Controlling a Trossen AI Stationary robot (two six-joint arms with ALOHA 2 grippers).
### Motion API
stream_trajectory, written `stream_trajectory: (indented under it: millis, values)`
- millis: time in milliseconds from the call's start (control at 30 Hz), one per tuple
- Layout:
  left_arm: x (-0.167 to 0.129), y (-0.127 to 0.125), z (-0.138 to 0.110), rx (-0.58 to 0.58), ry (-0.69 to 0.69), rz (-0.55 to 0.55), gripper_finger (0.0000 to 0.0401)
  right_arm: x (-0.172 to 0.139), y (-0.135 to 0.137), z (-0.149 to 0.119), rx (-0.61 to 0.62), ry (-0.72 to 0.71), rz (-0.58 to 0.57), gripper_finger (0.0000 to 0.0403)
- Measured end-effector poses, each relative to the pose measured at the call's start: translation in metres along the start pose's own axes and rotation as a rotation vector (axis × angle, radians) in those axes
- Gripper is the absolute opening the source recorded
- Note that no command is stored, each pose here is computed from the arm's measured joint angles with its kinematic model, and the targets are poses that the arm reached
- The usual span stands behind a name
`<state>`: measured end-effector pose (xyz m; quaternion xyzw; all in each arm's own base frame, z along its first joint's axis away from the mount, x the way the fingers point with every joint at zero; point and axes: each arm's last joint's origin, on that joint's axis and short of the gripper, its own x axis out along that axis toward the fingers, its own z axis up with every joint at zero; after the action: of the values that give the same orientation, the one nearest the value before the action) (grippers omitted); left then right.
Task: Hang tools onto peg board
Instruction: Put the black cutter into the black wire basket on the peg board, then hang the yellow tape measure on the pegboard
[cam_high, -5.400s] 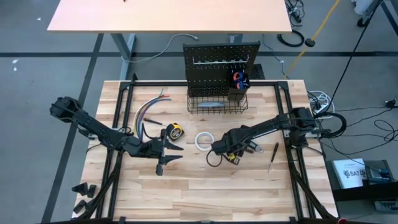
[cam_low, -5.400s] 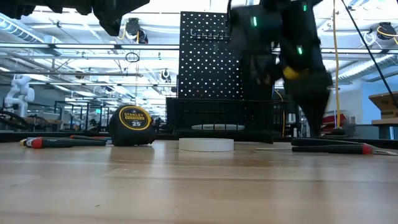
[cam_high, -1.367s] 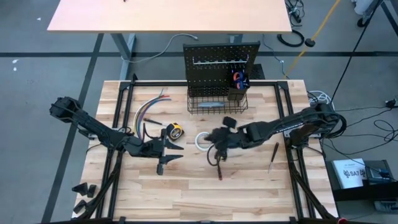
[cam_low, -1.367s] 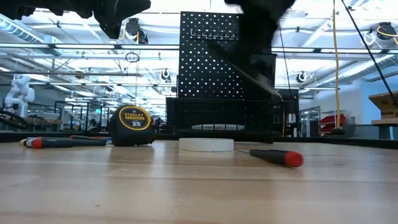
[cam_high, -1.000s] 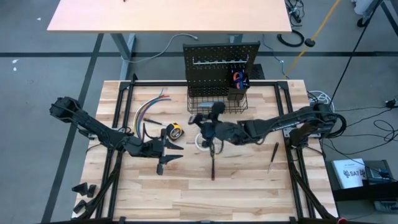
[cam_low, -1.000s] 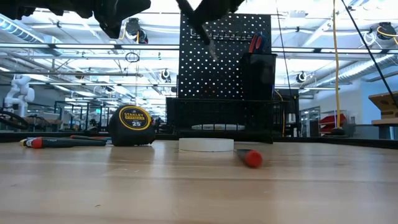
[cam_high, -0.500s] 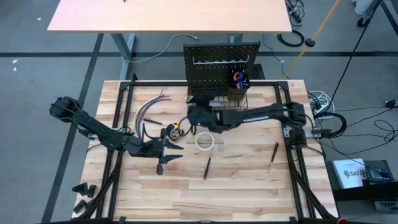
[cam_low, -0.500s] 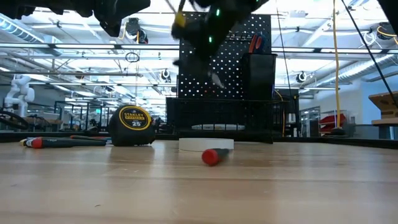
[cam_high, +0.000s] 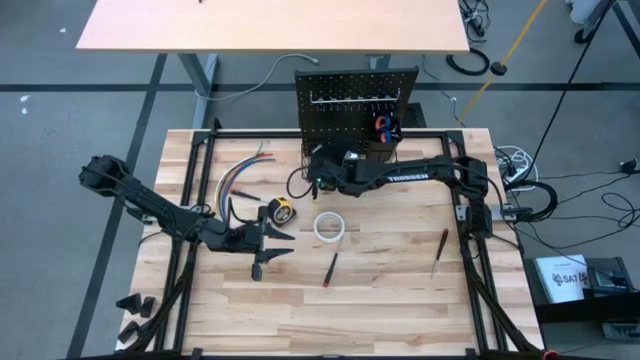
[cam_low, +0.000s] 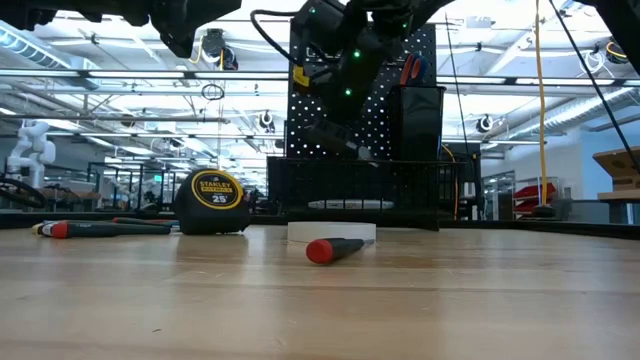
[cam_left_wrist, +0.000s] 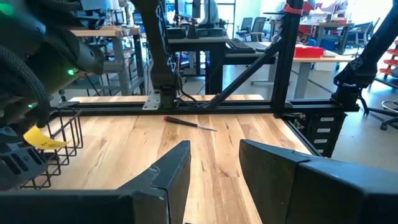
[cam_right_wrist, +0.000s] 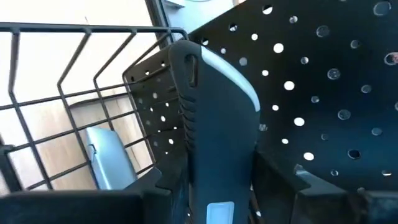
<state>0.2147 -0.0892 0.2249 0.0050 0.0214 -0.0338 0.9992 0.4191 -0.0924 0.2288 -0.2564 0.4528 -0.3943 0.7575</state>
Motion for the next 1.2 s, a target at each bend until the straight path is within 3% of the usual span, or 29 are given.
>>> stream_trajectory:
  millis: [167, 267, 433, 567, 833, 1000, 1100, 1200]
  values:
    - [0.000, 0.000, 0.000, -0.001, 0.000, 0.000, 0.0143, 0.002, 0.001, -0.005, -0.038, 0.023, 0.065, 0.0133]
    - [0.000, 0.000, 0.000, -0.001, 0.000, 0.000, 0.0143, 0.001, 0.004, -0.006, -0.049, 0.019, 0.125, 0.0194]
    - [0.000, 0.000, 0.000, -0.001, -0.001, 0.000, 0.0143, 0.000, 0.004, -0.008, -0.054, 0.041, 0.127, 0.0307]
    - [0.000, 0.000, 0.000, -0.001, 0.000, 0.000, 0.0143, -0.004, 0.008, -0.010, -0.075, 0.056, 0.102, 0.0351]
    - [0.000, 0.000, 0.000, 0.016, 0.005, 0.000, 0.0143, -0.035, 0.019, -0.002, -0.230, 0.004, 0.016, 0.0347]
    - [-0.004, -0.001, 0.001, 0.021, 0.019, -0.011, 0.0143, -0.079, 0.020, 0.009, -0.171, -0.099, 0.029, 0.0343]
    - [-0.015, -0.002, 0.002, -0.006, 0.092, -0.033, 0.0143, -0.115, 0.021, 0.008, -0.058, -0.165, 0.140, 0.0343]
    - [-0.029, 0.001, 0.001, -0.079, 0.174, 0.001, 0.0143, -0.146, 0.026, 0.002, 0.090, -0.173, 0.374, 0.0343]
